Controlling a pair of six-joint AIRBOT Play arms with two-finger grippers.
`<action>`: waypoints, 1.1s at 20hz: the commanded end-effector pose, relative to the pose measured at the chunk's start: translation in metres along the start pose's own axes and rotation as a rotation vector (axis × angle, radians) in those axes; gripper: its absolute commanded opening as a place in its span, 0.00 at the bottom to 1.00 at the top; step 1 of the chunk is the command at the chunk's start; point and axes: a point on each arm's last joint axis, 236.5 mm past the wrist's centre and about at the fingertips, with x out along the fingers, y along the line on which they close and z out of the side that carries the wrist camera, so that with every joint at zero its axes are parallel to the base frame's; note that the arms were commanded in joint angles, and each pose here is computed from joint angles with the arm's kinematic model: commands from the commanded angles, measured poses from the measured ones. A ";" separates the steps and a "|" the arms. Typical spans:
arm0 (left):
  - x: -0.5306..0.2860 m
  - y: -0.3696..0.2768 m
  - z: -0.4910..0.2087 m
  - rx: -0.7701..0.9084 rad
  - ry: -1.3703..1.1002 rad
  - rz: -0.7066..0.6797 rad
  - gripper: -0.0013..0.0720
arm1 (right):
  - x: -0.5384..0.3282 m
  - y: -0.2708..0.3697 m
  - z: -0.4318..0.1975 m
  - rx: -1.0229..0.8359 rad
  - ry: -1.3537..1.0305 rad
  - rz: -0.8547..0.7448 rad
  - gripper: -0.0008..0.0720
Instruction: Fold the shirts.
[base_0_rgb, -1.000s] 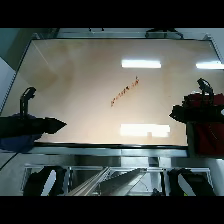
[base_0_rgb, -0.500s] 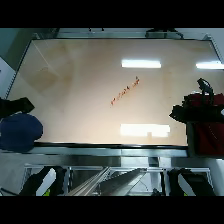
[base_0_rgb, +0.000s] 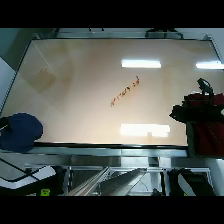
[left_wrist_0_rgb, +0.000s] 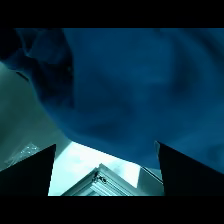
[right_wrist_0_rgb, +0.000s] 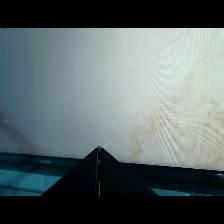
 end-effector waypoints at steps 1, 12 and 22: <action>0.040 0.031 0.005 -0.004 0.025 -0.020 0.98 | 0.000 0.000 0.002 -0.001 -0.008 0.000 0.04; 0.051 -0.042 0.047 0.098 -0.096 -0.356 0.04 | 0.000 0.000 0.001 0.000 -0.007 0.001 0.04; -0.278 -0.285 -0.031 0.639 -0.602 -1.017 0.04 | 0.003 -0.001 0.002 0.005 0.002 -0.001 0.04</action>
